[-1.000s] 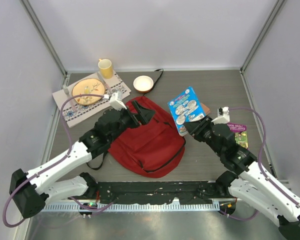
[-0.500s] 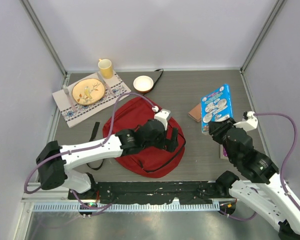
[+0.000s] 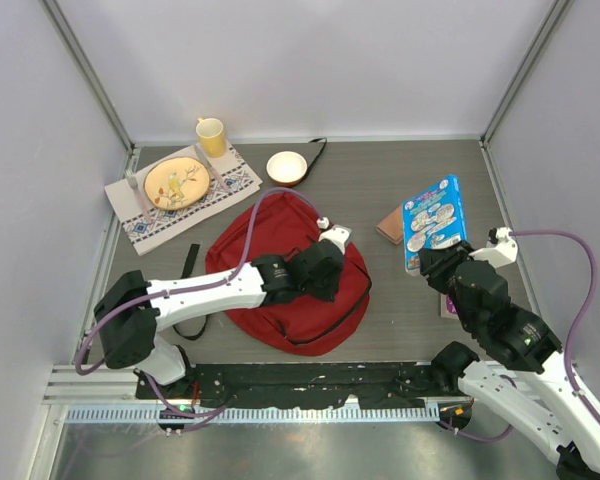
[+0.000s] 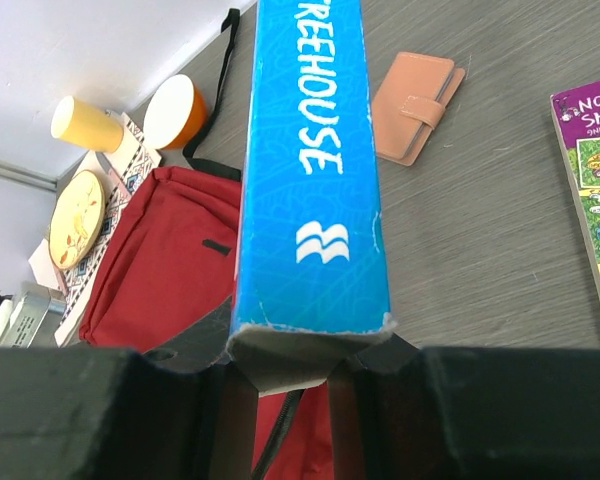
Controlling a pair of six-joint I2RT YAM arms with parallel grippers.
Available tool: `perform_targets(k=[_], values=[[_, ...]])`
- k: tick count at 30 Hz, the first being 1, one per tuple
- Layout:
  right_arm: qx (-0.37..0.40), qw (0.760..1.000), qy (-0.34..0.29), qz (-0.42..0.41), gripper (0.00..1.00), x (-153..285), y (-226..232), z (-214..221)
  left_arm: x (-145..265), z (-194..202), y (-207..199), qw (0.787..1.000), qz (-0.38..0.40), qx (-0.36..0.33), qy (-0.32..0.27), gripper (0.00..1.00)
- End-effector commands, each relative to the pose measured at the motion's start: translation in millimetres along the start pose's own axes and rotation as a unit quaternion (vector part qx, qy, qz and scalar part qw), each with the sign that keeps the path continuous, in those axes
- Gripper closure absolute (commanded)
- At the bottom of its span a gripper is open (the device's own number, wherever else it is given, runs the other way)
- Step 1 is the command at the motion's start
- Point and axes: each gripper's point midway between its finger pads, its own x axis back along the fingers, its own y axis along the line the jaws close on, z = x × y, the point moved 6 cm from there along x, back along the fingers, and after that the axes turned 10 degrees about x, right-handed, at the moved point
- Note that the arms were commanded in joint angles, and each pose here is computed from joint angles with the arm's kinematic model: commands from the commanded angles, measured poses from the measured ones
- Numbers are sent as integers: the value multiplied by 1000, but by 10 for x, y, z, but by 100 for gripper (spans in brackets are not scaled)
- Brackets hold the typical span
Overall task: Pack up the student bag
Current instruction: Place the book in the student bag.
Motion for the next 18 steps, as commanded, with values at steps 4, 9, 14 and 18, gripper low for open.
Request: perform_targets(k=[4,9,14,18], values=[[-43,998,-42,-29,99,39,134,-213,264,-234,-43,998,10,13,-60,100],[-45,998,-43,-29,99,62,101,-196,426,-360,-35,996,9,7,-93,100],[-44,998,-27,-29,99,18,112,-119,500,-359,-115,995,47,11,-87,50],[-46,998,-24,-28,99,8,120,-110,431,-272,-308,991,121,13,-57,20]])
